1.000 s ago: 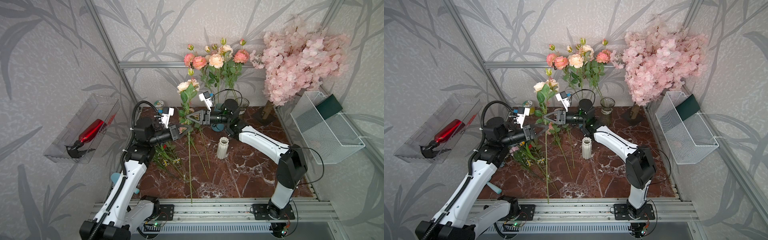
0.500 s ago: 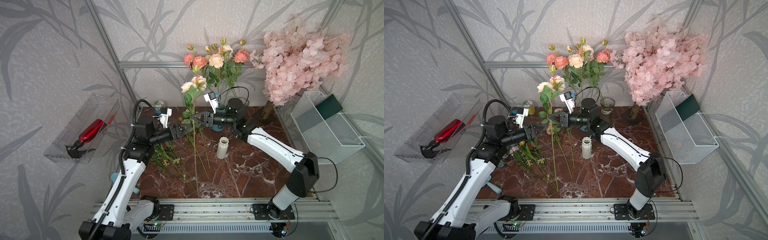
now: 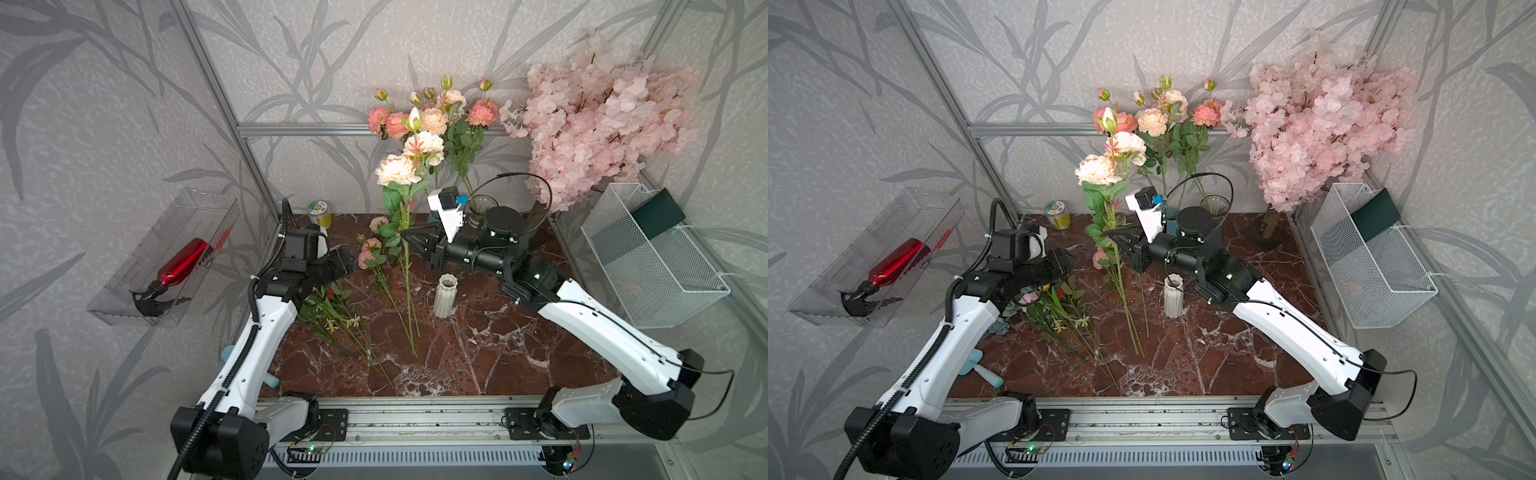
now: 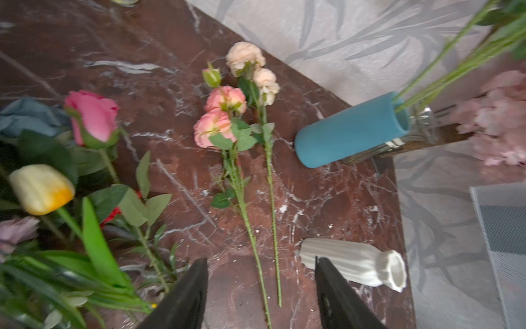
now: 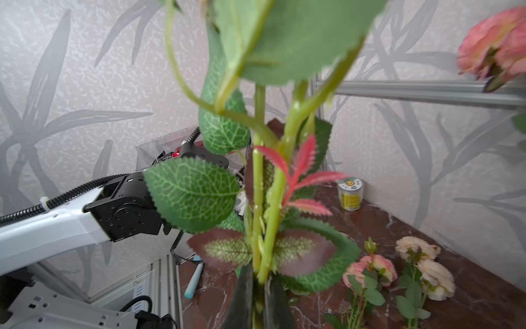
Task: Place the pink flowers into the vase
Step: Pick up the flower at the center of the board, then place the flower in the vase.
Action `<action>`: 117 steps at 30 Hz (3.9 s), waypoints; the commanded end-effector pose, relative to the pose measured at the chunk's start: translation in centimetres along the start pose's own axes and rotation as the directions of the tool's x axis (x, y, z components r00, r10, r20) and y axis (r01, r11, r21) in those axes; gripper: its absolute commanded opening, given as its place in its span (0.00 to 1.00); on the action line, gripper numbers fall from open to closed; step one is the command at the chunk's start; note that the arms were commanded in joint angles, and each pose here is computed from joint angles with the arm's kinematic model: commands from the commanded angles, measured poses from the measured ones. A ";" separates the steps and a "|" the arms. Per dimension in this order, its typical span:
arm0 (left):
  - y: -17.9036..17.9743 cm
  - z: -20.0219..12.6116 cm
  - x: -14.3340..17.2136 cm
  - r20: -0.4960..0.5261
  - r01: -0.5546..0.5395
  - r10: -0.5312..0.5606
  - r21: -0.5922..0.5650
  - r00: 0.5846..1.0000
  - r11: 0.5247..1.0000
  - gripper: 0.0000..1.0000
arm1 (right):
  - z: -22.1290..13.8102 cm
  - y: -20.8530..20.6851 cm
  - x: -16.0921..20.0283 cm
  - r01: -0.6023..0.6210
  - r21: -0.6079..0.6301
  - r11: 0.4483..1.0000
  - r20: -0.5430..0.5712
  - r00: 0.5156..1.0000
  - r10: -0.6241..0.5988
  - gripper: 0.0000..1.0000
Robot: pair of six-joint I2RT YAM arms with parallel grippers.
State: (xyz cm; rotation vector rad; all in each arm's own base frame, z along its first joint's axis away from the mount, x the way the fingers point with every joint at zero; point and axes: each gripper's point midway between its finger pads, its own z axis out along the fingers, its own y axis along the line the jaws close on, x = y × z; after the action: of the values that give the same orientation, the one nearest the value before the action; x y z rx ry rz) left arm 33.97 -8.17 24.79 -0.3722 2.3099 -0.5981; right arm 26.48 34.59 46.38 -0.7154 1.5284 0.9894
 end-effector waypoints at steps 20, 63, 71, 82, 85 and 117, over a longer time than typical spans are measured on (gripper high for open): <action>4.5 2.1 0.7 -0.047 0.062 -0.074 -0.223 0.996 0.973 0.61 | -11.7 -2.4 -7.0 0.181 0.434 0.882 0.187 0.940 -0.285 0.00; 4.0 2.7 0.8 -0.057 0.072 -0.084 -0.184 0.995 0.980 0.61 | -16.3 -1.8 -13.8 0.150 0.550 0.822 0.377 0.833 -0.404 0.00; 3.9 2.6 0.8 -0.050 0.074 -0.085 -0.181 0.995 0.981 0.61 | -16.0 -2.4 -12.7 0.136 0.557 0.819 0.353 0.854 -0.382 0.00; 3.9 2.5 0.8 -0.048 0.071 -0.081 -0.185 0.996 0.980 0.61 | -14.7 -3.8 -10.7 0.111 0.561 0.820 0.320 0.885 -0.339 0.00; 4.0 2.5 0.8 -0.047 0.072 -0.082 -0.185 0.995 0.980 0.61 | -14.2 -4.1 -10.0 0.115 0.561 0.820 0.301 0.894 -0.332 0.00; 2.4 3.4 1.3 -0.084 0.070 -0.082 -0.137 0.993 0.988 0.64 | -10.3 -13.2 1.2 0.015 0.637 0.771 0.140 0.981 -0.135 0.03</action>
State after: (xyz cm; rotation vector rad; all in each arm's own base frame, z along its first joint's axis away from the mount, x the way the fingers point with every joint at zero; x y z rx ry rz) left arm 34.52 -7.23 19.95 -0.5198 2.4578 -0.4919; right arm 32.59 19.49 42.36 -0.2058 1.5457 0.3770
